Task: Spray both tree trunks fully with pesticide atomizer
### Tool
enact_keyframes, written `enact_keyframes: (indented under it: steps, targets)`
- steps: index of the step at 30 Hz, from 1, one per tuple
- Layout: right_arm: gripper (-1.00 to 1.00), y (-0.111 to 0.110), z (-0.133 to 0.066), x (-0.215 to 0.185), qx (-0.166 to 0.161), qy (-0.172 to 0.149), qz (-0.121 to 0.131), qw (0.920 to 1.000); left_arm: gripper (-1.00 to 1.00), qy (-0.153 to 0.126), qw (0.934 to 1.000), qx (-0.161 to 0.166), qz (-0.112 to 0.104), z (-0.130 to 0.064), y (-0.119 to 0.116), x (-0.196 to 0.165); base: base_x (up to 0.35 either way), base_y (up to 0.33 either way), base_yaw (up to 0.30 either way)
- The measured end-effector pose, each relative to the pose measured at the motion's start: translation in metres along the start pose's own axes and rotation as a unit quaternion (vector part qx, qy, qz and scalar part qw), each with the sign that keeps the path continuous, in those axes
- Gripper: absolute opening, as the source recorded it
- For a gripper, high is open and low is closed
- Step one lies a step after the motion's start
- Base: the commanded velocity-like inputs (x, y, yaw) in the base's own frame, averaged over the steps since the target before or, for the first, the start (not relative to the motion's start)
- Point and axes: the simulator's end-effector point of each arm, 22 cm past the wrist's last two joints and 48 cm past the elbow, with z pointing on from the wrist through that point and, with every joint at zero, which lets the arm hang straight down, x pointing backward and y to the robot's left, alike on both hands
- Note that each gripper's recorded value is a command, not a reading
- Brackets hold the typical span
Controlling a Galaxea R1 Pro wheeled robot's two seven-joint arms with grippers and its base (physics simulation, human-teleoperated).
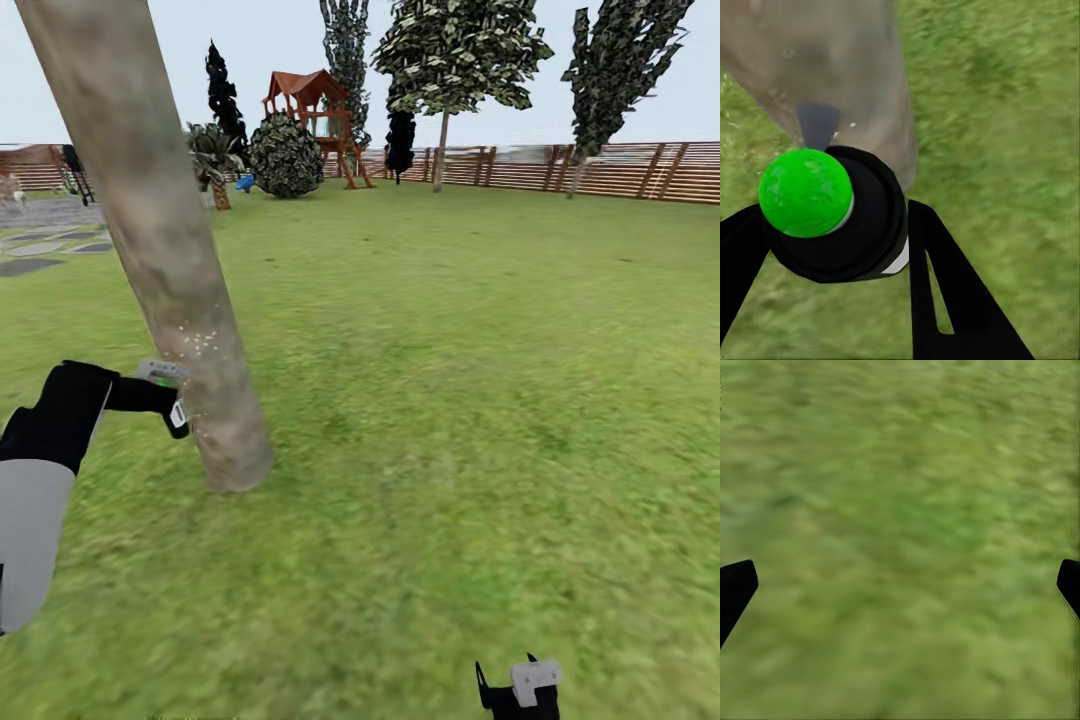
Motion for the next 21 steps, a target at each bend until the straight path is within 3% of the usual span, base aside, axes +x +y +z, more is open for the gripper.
enact_keyframes:
  steps: [5, 18, 21]
  targets:
    - [1.00, 0.000, 0.000, 0.000, 0.000, 0.000, 0.000, 1.0000, -1.00, 0.011, 0.9998, -0.012, 0.009, 0.001, 0.004, 0.005, 0.000, -0.273, 0.235]
    - [1.00, -0.001, 0.000, 0.000, 0.000, 0.000, -0.001, 1.0000, -1.00, 0.023, 0.9992, -0.026, 0.017, 0.001, 0.009, 0.011, 0.000, -0.273, 0.010]
    - [1.00, -0.001, 0.000, -0.001, 0.001, -0.001, 0.000, 1.0000, -1.00, 0.042, 0.9976, -0.050, 0.025, 0.000, 0.027, 0.025, 0.000, -0.273, 0.000]
